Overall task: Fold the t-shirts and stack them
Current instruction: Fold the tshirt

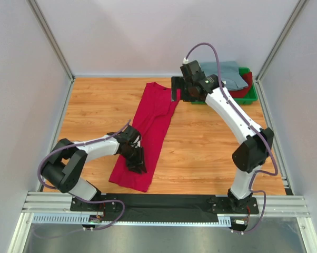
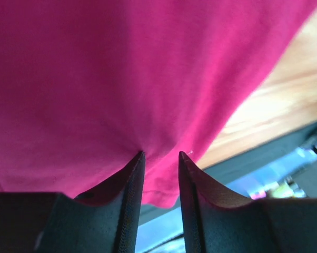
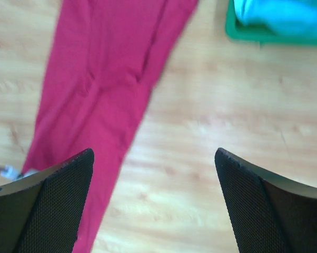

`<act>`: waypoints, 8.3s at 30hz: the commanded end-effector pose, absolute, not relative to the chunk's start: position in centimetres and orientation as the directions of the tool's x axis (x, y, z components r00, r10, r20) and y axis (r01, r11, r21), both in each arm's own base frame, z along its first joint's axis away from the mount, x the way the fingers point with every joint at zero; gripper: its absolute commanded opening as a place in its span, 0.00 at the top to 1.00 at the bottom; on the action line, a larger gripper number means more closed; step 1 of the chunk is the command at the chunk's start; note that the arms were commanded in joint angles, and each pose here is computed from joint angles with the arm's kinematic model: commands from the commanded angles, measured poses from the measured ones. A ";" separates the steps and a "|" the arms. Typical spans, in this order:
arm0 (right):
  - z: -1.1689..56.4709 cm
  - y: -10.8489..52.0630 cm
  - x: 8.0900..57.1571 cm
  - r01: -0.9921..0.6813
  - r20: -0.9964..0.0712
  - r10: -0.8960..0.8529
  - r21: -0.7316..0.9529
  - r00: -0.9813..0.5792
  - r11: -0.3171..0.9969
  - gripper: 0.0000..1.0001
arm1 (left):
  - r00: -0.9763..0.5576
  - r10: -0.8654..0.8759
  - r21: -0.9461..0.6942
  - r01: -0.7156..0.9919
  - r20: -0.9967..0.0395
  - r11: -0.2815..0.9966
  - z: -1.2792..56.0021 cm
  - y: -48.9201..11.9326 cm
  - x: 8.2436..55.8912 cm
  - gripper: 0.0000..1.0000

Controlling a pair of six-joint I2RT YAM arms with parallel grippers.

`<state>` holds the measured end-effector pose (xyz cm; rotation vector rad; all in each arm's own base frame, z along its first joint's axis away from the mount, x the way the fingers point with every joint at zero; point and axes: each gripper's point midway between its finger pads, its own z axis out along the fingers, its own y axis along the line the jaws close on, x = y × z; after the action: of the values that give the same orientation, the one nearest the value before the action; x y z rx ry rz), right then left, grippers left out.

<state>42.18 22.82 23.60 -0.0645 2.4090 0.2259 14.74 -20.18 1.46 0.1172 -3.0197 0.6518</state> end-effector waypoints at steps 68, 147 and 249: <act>15.9 26.3 30.6 -0.269 -0.376 -0.131 0.343 -0.917 0.900 0.08 | -0.968 -0.242 -0.569 -0.233 0.061 0.789 3.7 -19.0 13.4 0.50; 9.4 24.2 20.3 -0.068 -0.103 -0.010 0.576 -0.995 0.815 1.00 | -0.909 -0.411 -0.610 -0.288 -0.069 0.739 10.2 -19.2 17.0 1.00; 10.2 24.1 35.9 -0.157 -0.246 0.006 0.636 -0.969 0.756 0.57 | -0.951 -0.203 -0.735 0.036 -0.234 0.677 10.8 -18.9 29.7 0.64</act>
<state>37.97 23.65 12.14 -0.0871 2.7177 0.9226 31.92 -17.95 13.39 0.1260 -3.2463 1.2874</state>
